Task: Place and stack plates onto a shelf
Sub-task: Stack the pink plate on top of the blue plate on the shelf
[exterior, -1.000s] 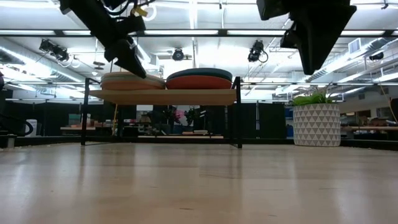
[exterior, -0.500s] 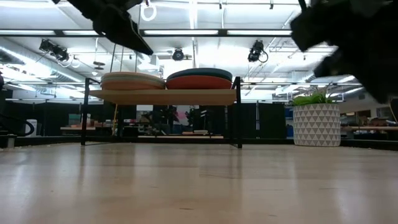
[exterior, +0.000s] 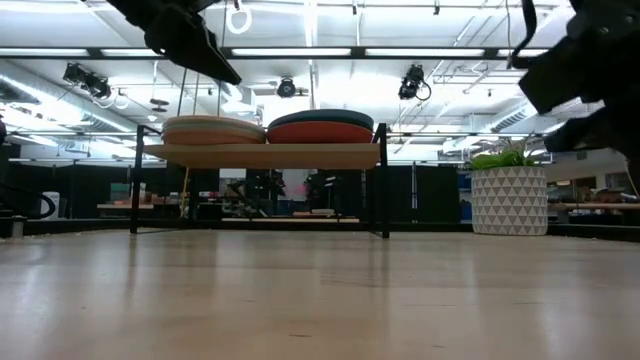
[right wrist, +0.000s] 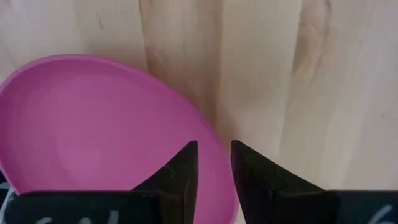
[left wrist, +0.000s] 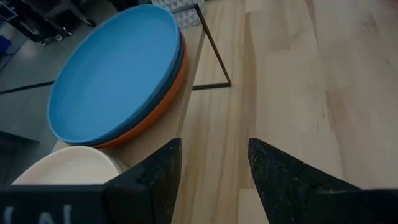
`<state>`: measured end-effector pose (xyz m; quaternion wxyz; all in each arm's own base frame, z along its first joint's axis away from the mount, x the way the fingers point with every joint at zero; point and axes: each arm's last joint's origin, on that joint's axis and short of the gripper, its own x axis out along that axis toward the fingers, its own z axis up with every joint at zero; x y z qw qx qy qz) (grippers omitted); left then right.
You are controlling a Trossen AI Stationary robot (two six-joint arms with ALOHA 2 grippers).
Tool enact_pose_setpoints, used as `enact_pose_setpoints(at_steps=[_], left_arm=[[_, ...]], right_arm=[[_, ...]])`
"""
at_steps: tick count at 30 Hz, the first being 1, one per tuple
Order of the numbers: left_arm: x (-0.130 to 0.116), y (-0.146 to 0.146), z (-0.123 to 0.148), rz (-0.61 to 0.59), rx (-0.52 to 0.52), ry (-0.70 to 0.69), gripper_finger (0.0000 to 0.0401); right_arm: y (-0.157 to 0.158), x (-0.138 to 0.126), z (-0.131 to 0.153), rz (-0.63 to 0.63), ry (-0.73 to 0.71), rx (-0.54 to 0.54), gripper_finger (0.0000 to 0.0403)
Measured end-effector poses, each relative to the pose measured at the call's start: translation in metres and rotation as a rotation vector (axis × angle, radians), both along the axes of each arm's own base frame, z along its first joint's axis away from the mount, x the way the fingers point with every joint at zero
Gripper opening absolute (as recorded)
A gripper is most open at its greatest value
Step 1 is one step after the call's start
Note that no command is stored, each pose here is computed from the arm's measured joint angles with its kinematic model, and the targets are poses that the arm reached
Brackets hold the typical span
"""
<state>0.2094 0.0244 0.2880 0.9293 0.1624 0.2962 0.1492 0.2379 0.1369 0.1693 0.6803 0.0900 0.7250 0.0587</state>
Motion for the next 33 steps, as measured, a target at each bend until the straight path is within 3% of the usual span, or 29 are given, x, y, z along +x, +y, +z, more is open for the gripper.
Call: enact_pose_setpoints(at_steps=[9,23,33], left_arm=[[-0.012,-0.001,0.010,0.010,-0.014,-0.050,0.0192],[-0.016,-0.002,0.009,0.019,-0.037,-0.037,0.0192],[-0.015,-0.002,0.009,0.014,-0.050,-0.040,0.0192]], right_arm=[[-0.002,-0.005,-0.013,-0.022,-0.007,0.002,0.0093],[-0.001,-0.005,-0.024,-0.027,-0.048,0.064,0.0014],[-0.005,-0.003,-0.023,-0.042,-0.032,0.091,0.0013]])
